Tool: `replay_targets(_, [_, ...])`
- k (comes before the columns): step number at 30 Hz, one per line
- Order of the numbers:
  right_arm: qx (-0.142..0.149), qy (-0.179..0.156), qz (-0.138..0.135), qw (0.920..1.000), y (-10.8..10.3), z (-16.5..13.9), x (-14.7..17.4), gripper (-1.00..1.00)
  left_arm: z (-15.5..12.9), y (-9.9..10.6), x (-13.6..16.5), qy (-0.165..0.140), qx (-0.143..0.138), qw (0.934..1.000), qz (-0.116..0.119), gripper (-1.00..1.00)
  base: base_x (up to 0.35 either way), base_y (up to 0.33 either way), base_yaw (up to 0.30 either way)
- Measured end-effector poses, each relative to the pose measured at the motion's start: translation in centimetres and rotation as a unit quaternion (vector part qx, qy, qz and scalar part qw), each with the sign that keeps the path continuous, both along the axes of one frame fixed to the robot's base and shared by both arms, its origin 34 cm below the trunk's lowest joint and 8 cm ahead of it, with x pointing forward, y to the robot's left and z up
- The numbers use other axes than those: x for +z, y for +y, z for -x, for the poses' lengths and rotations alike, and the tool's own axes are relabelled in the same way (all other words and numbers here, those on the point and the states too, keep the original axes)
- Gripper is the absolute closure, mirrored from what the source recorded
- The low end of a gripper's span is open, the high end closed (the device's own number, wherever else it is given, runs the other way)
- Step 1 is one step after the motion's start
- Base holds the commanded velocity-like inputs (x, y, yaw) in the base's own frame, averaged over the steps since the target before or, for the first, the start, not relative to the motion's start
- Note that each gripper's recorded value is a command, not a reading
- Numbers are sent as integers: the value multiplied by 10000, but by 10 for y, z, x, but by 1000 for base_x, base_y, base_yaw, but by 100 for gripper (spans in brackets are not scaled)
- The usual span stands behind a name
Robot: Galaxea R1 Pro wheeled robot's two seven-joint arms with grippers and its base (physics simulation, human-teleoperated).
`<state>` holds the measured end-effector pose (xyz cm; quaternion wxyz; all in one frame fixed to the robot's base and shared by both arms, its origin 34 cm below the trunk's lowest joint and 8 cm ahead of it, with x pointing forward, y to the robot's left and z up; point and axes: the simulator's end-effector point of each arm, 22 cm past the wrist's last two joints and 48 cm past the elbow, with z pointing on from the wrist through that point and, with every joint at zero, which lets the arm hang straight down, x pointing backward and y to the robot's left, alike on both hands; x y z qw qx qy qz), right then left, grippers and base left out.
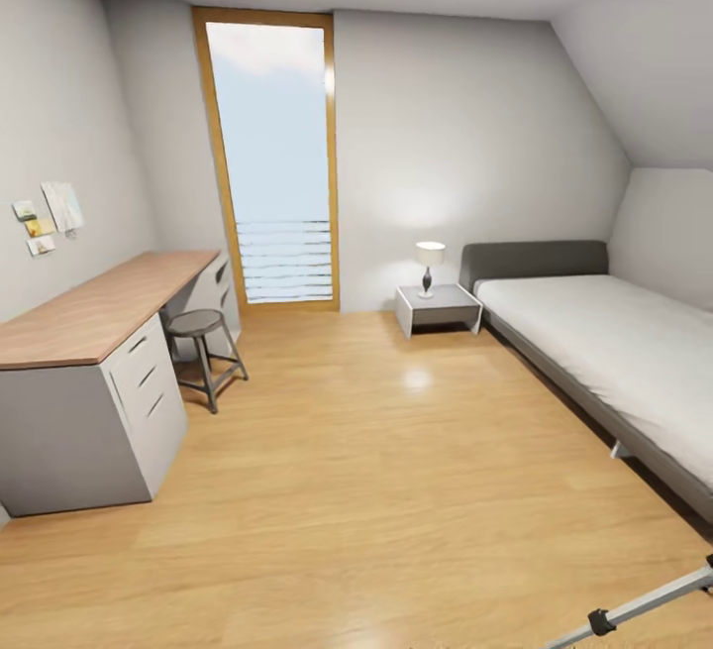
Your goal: Attach the digital camera to the camera tripod in the bedroom.
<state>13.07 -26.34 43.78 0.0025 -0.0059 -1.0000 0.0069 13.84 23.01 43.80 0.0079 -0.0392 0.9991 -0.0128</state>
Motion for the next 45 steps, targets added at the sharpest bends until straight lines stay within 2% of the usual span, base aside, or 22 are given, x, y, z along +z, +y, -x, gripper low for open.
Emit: replay_targets(45, [0, 0, 3, 10000, 0, 0, 0, -100, 0, 0, 0, -2, 0, 10000, 7, -100, 0, 0, -246])
